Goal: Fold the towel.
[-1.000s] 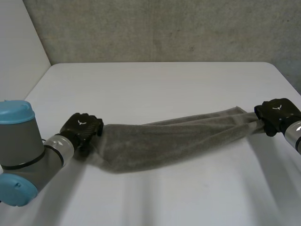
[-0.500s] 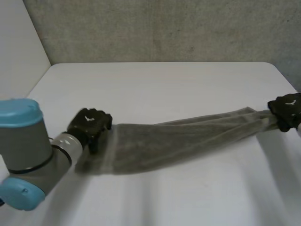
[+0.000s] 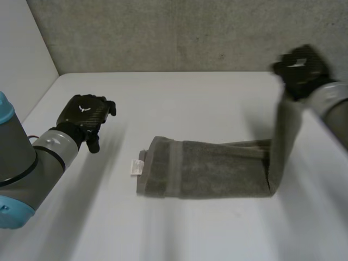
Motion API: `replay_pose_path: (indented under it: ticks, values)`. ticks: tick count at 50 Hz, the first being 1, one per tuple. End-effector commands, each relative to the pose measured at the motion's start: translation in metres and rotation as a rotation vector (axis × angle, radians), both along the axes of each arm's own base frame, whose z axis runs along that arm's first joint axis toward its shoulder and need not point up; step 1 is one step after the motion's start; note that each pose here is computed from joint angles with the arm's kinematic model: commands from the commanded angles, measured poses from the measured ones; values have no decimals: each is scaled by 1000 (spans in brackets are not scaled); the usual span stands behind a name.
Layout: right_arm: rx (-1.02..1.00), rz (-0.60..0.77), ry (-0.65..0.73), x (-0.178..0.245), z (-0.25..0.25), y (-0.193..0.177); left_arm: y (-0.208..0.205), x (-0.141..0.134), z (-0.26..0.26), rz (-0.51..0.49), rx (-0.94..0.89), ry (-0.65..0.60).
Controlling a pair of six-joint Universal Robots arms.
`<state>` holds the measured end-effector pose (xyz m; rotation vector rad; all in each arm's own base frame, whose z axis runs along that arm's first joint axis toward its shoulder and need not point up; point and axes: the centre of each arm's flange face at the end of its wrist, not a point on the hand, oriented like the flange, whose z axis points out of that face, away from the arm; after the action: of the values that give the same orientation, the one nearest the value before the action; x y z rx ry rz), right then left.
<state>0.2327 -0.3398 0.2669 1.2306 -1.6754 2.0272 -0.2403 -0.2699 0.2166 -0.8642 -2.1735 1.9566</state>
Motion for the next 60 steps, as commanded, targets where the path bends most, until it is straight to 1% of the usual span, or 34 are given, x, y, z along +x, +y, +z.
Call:
replay_pose_path:
  ticks: [1,2,3,5,6,7,8,10,19,24,28,35,37,38,40,41,43,44,45,46,48,49,51,52,54,60]
  values:
    - [-18,334,40,127,-41,79,-5,-1,4,5,-14,9]
    - [-21,383,57,143,-55,93,-6,0,4,8,-13,11]
    - [-21,384,57,143,-55,93,-6,0,4,8,-13,11]
    - [-5,465,93,167,-87,117,-6,0,2,9,-2,17]
    - [-4,466,93,167,-87,117,-6,0,2,9,-2,17]
    - [8,509,104,178,-99,131,-6,0,1,10,2,19]
    - [8,509,104,178,-100,131,-6,0,1,10,2,19]
    - [41,570,126,189,-119,153,-6,0,0,10,5,21]
    - [101,630,149,190,-139,170,-7,-4,5,-1,-15,28]
    - [164,754,150,181,-146,189,-10,-13,12,-19,-39,38]
    - [161,773,151,177,-143,193,-10,-22,14,-32,-46,50]
    - [164,686,153,173,-141,186,-14,-35,10,-22,-38,76]
    - [153,614,133,168,-131,178,-13,-43,6,-35,-25,83]
    - [153,614,133,168,-131,178,-13,-43,6,-35,-25,83]
    - [135,531,49,155,-100,158,-8,-51,2,-56,-8,97]
    - [135,530,48,154,-100,158,-8,-51,2,-56,-8,97]
    - [159,449,-69,136,-74,140,0,-58,-2,-73,16,117]
    - [159,449,-69,136,-74,140,0,-58,-2,-73,16,117]
    - [181,415,-125,126,-65,133,4,-63,-4,-82,29,130]
    - [181,414,-125,126,-64,133,4,-63,-4,-82,29,131]
    - [222,338,-223,102,-49,119,15,-71,-7,-106,58,156]
    - [222,338,-223,102,-49,118,15,-71,-7,-106,59,156]
    - [272,262,-269,76,-48,109,24,-79,-14,-132,90,172]
    - [272,261,-269,76,-48,109,24,-79,-14,-132,90,172]
    - [333,183,-255,53,-61,102,34,-89,-24,-160,125,170]
    - [435,110,-224,30,-86,103,45,-99,-44,-196,170,140]
